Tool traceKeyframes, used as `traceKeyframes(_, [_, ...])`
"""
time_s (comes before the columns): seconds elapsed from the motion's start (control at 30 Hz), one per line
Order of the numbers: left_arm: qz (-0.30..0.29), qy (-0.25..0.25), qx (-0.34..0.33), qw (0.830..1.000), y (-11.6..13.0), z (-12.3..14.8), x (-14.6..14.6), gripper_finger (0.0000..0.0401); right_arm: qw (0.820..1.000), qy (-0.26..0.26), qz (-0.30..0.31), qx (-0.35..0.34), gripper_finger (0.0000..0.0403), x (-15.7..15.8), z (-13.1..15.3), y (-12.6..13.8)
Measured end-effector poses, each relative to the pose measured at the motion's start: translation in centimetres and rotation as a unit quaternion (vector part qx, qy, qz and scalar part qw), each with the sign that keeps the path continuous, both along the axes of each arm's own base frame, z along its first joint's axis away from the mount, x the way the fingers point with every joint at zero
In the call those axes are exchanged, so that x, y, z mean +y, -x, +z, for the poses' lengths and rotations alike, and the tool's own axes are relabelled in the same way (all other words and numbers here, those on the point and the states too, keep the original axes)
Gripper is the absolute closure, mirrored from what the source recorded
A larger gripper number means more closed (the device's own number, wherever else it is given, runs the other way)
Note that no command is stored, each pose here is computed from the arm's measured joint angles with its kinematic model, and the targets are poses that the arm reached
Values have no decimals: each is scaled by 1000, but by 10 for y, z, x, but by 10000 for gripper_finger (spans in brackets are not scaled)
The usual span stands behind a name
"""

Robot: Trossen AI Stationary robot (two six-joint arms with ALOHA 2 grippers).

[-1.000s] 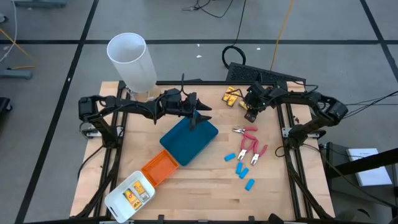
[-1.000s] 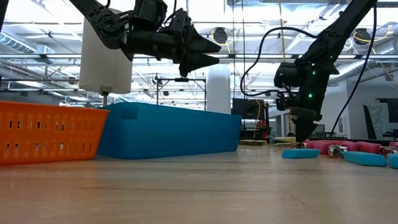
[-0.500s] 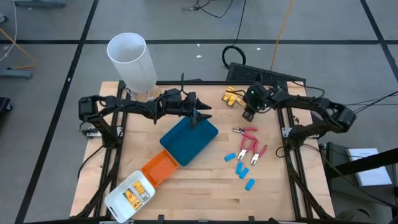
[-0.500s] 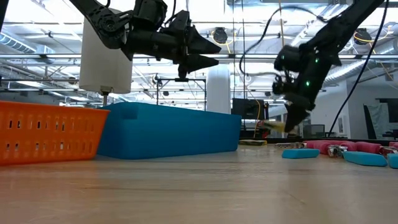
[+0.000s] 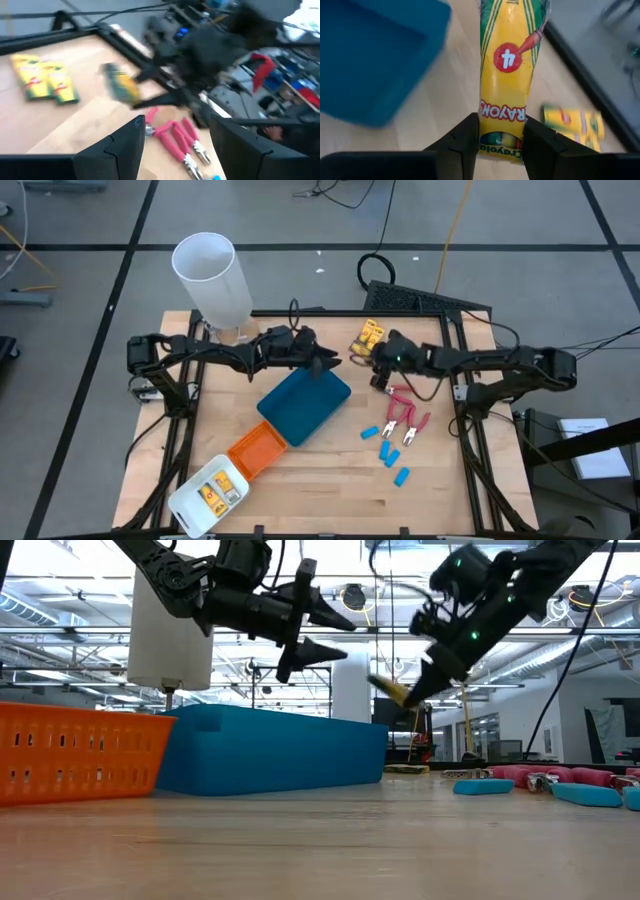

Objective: Pick & Place School Supplies
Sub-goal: Put the yellow crayon box into the white bin

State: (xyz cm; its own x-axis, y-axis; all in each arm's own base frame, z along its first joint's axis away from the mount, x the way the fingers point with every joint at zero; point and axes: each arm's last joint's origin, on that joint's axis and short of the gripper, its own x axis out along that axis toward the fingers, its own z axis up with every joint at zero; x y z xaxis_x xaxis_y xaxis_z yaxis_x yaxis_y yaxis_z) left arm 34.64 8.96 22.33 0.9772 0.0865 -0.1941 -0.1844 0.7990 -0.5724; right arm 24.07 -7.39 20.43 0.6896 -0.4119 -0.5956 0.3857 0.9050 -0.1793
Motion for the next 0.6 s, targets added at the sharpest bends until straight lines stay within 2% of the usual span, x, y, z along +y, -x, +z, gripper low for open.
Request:
traceKeyframes(0.13, [33, 16, 19, 999, 1, -4, 2, 174, 999, 26, 22, -37, 285, 19, 6, -11])
traceKeyframes(0.33, [30, 16, 7, 999, -1, -2, -5, 174, 998, 48, 27, -43, 285, 32, 6, -16])
traceKeyframes(0.6, [75, -24, 11, 997, -6, -1, -24, 174, 998, 42, 24, -30, 285, 33, -3, -21])
